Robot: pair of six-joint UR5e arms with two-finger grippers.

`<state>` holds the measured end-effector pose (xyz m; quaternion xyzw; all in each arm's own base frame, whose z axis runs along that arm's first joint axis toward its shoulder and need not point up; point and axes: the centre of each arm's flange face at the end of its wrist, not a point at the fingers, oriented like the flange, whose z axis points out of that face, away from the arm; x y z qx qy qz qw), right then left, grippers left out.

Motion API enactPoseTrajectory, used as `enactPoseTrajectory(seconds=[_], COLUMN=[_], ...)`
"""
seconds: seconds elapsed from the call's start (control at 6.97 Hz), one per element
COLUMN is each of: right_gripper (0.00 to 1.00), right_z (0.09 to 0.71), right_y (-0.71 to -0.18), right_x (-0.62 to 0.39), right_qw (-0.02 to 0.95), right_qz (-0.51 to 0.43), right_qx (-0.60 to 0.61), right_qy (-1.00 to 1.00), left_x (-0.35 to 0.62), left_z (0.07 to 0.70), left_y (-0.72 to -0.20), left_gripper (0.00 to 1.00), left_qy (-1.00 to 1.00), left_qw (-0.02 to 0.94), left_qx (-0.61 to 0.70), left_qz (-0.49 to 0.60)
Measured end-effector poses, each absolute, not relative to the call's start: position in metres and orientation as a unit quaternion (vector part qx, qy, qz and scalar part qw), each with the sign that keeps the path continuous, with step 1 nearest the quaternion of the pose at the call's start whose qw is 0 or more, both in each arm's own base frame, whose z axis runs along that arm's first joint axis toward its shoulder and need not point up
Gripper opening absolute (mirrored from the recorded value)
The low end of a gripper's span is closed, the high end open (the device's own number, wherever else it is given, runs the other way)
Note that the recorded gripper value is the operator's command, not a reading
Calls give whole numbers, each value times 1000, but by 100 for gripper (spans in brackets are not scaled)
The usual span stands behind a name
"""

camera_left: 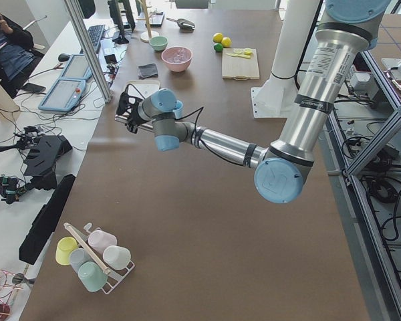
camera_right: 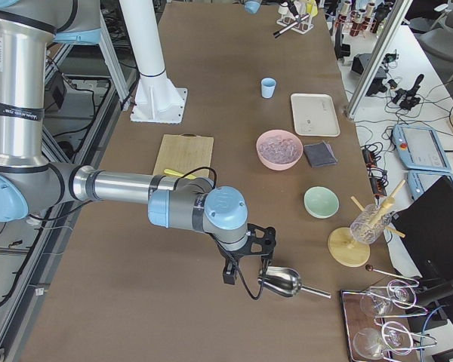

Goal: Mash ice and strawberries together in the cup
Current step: 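Lift the pestle out of the cup and carry it back toward the table edge, then lower the pestle onto the table with the left gripper and release it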

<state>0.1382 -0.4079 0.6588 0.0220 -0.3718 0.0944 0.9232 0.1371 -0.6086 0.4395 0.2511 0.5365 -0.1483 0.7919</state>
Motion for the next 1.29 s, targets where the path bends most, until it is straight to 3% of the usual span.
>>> enactPoseTrajectory(seconds=[0.29, 0.57, 1.15, 1.29], right_gripper=[100, 100, 100, 100], right_z=[660, 667, 673, 671], right_y=[-402, -399, -397, -399], right_x=[137, 136, 132, 132], right_qw=[922, 920, 913, 913], right_qz=[97, 99, 98, 97], right_qx=[20, 13, 9, 10], right_qy=[-375, -378, -396, -396], left_x=[88, 103, 191, 188], left_z=[573, 644, 667, 657], left_y=[-559, -504, -490, -510], left_gripper=[0, 0, 0, 97], left_qy=[519, 504, 456, 441], left_qw=[828, 850, 885, 891], left_qx=[140, 82, 79, 82], left_qz=[-158, -130, 45, 73])
